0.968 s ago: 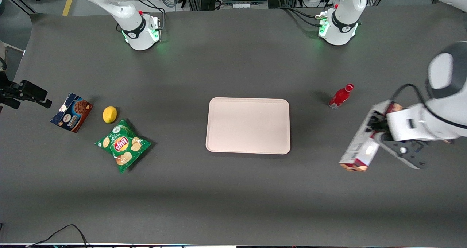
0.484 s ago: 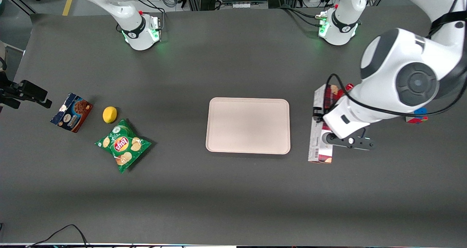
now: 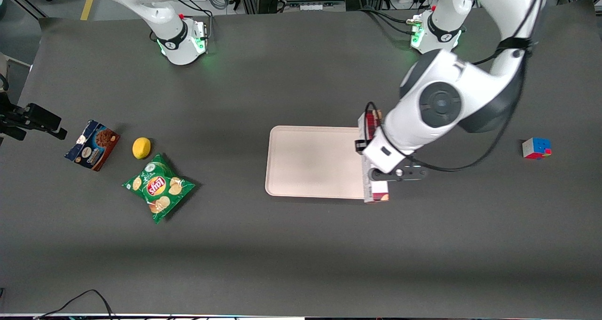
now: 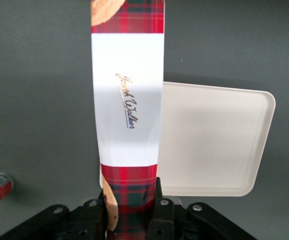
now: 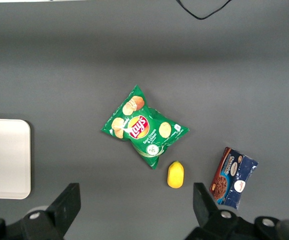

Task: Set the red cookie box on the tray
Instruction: 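Lower the cookie box onto the tray's edge and open the gripper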

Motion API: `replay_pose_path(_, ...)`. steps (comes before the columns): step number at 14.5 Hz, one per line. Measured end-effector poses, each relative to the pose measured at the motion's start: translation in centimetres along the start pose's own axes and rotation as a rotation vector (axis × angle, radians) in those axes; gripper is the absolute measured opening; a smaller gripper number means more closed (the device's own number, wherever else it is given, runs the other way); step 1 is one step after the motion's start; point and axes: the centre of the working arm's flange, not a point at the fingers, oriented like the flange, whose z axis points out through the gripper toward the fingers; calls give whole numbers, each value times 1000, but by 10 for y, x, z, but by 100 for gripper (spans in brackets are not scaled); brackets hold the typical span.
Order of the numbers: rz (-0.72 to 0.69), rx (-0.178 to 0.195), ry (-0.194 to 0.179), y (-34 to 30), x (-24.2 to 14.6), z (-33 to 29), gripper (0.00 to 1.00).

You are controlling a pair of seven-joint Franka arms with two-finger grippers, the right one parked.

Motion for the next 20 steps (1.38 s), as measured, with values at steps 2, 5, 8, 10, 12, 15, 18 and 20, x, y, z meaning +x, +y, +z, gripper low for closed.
replay_pose_path(2,30,28,29,9,-10,35,32)
replay_pose_path(5,68,57,46,11,-20,71,32)
replay_pose_path(8,89,54,62,8,-27,104,32)
replay_pose_path(10,102,48,72,5,-32,126,32)
replay_pose_path(12,122,65,75,1,-36,144,32)
replay_pose_path(15,131,90,59,-7,-36,161,32)
replay_pose_path(18,120,98,38,-12,-35,175,32)
replay_pose_path(20,82,93,41,-17,-31,182,32)
